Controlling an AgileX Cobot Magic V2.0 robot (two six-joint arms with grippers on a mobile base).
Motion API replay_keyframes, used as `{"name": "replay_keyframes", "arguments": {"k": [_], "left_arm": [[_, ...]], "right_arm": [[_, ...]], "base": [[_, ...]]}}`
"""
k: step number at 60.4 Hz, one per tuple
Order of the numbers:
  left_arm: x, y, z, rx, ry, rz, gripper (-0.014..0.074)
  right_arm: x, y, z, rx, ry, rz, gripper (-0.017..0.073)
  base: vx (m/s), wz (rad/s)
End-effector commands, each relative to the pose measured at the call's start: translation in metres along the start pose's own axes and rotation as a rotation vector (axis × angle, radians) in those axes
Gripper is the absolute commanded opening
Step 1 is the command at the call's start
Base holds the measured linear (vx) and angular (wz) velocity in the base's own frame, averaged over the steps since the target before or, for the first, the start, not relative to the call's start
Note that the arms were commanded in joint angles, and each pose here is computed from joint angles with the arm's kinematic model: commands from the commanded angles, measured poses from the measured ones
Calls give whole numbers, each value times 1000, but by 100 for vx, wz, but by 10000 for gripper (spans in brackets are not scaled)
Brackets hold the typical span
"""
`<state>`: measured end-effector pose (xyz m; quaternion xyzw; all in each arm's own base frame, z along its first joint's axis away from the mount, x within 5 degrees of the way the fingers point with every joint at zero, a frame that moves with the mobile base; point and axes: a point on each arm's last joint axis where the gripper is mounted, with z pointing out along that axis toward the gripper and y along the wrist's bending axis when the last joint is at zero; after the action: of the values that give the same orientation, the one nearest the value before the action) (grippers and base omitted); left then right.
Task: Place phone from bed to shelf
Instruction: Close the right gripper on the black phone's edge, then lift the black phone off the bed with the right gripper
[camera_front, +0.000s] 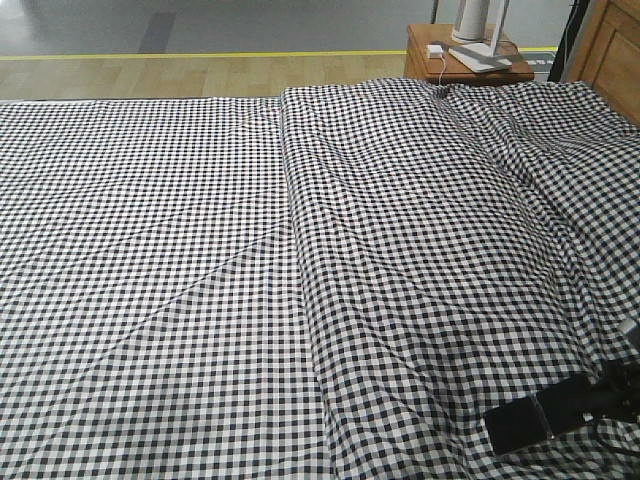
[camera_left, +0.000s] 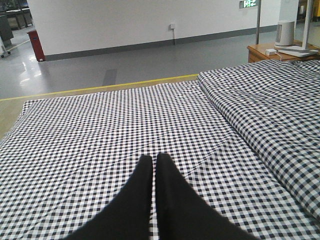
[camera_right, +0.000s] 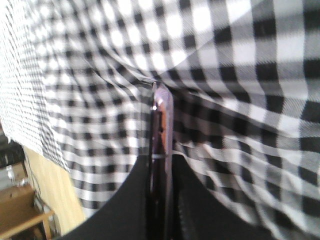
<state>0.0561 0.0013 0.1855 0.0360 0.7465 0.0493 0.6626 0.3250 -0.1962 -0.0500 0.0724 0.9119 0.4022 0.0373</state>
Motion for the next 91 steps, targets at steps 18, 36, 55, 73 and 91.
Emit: {"name": "replay_keyframes", "arguments": {"k": [18,36,55,73,91], "left_arm": [[-14,1,-3,-6,-105,-14,1],[-14,1,-3,-6,-105,-14,1],[-14,1,-3,-6,-105,-14,1],[-14,1,-3,-6,-105,-14,1],[-14,1,-3,-6,-105,-14,1]], "right_arm": [[3,111,-46,-127,-76,-180,-3],[7,242,-66,-71,-112,-453,-3],[29,353,-85,-85,-213,-701,-3],[68,435,-72,-161,-188,-932,-3],[94,480,-49,-310,-144,-1031,-3]], "base": [[0,0],[0,0],[0,0],[0,0],[0,0]]}}
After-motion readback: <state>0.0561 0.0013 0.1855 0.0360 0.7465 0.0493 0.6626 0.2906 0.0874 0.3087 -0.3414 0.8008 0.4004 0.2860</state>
